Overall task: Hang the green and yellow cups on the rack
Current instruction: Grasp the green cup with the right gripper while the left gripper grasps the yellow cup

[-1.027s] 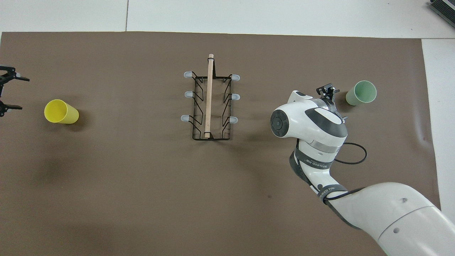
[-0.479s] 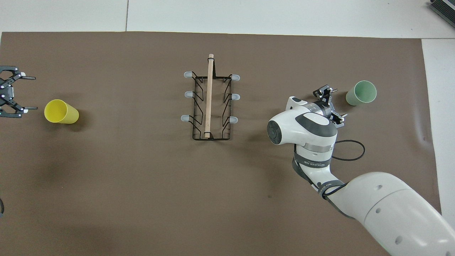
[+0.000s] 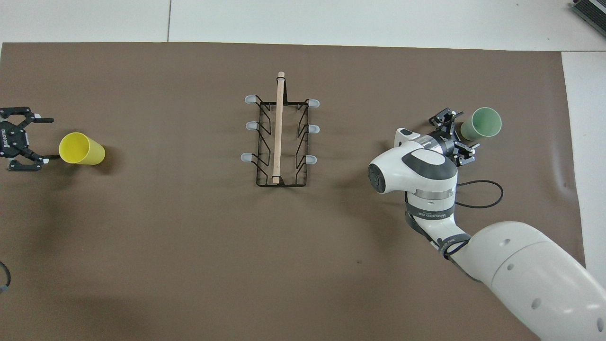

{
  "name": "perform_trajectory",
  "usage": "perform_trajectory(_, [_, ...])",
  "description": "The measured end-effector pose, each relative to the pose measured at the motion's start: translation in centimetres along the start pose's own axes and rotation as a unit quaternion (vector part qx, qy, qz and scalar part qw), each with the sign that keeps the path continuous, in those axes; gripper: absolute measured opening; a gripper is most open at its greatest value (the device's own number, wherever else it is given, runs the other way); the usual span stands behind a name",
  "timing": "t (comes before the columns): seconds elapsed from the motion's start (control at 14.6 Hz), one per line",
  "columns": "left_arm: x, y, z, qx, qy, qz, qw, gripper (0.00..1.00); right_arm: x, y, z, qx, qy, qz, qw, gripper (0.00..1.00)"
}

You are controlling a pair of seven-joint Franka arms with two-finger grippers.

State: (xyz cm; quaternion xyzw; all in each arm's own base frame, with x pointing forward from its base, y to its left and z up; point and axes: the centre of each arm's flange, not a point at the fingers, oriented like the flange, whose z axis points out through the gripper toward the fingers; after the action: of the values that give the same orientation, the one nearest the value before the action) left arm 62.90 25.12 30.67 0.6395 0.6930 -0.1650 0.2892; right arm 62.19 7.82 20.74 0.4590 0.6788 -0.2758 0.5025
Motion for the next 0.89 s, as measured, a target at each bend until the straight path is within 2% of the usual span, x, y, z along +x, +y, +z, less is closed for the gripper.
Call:
perform_trajectory(0.14, [-0.1, -0.7, 1.0, 0.008, -0.014, -0.008, 1.0, 1.0, -0.8, -0.5, 2.1, -0.004, -0.014, -0.001, 1.0, 1.0])
perform_trajectory(0.48, [-0.5, -2.3, 2.6, 0.012, -0.042, -0.029, 0.999, 1.0, -0.8, -1.7, 4.7, -0.009, -0.016, 0.021, 1.0, 1.0])
perform_trajectory(0.55, [-0.5, -2.6, 2.7, 0.013, -0.044, -0.032, 0.998, 1.0, -0.7, -1.7, 4.7, -0.01, -0.015, 0.021, 1.0, 0.93])
perform_trajectory(0.68, [-0.5, -3.0, 2.9, 0.016, -0.046, -0.035, 0.998, 1.0, -0.6, -1.7, 4.6, -0.011, -0.014, 0.021, 1.0, 0.69])
perform_trajectory(0.89, [-0.8, -2.6, 3.4, 0.0, -0.035, -0.036, 0.999, 1.0, -0.5, -1.6, 4.5, -0.012, -0.013, 0.022, 1.0, 0.66])
